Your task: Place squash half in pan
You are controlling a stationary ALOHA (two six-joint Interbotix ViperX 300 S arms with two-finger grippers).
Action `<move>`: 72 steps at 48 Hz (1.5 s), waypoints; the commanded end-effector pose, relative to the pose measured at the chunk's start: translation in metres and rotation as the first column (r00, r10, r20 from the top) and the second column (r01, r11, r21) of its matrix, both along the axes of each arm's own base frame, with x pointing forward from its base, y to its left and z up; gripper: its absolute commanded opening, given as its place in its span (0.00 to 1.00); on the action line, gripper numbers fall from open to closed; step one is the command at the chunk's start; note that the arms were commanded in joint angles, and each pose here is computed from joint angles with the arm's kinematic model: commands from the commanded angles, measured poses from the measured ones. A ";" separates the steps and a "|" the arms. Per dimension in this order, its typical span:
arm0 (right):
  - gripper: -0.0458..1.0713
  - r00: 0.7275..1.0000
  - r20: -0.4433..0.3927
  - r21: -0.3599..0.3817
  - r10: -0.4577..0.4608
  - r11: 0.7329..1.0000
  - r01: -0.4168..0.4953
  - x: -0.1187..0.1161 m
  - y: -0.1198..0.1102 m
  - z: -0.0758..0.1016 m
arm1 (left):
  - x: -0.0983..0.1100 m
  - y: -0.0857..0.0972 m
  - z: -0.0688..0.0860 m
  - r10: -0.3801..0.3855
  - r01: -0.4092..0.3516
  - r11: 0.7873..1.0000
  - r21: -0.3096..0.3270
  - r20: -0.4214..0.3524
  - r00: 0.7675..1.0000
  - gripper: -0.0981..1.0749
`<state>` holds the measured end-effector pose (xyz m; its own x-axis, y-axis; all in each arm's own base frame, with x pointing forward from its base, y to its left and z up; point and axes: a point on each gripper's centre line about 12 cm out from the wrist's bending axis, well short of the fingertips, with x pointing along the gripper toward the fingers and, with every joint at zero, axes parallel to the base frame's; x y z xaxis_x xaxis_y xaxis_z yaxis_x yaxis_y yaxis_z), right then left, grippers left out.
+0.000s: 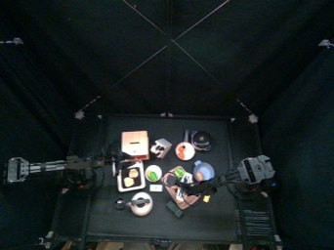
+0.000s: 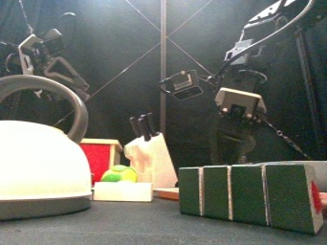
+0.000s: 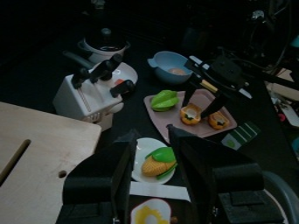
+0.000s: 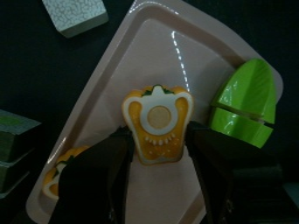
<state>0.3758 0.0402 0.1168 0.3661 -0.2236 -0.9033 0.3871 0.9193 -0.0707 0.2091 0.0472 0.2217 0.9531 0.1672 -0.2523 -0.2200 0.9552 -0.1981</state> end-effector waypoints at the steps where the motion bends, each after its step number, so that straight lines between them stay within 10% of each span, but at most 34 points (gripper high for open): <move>1: 0.62 0.998 0.070 0.005 0.001 1.000 -0.001 0.006 0.001 0.026 | 0.002 0.001 0.005 0.002 -0.002 1.000 0.002 0.015 1.000 0.73; 17: 0.63 0.993 0.120 -0.047 0.005 0.999 0.001 0.005 -0.009 0.054 | 0.002 0.001 0.005 0.001 -0.001 1.000 0.004 0.016 1.000 0.73; 33: 0.63 0.976 0.070 -0.208 -0.206 0.954 0.216 -0.005 -0.086 0.055 | 0.002 0.001 0.005 0.001 -0.001 1.000 0.003 0.015 1.000 0.73; 57: 0.64 0.893 0.064 -0.195 -0.446 0.872 0.449 -0.046 -0.154 0.037 | 0.001 0.001 0.004 0.001 -0.001 1.000 0.003 0.015 1.000 0.73; 72: 0.85 0.880 0.118 -0.134 -0.460 0.871 0.473 -0.048 -0.166 0.031 | 0.001 0.001 0.002 0.001 -0.001 1.000 0.002 0.009 1.000 0.73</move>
<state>0.3278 -0.1228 0.1332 0.2182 -0.5098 -0.8321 0.7655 0.6183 -0.1781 0.2083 0.0473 0.2199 0.9517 0.1683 -0.2567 -0.2223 0.9546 -0.1983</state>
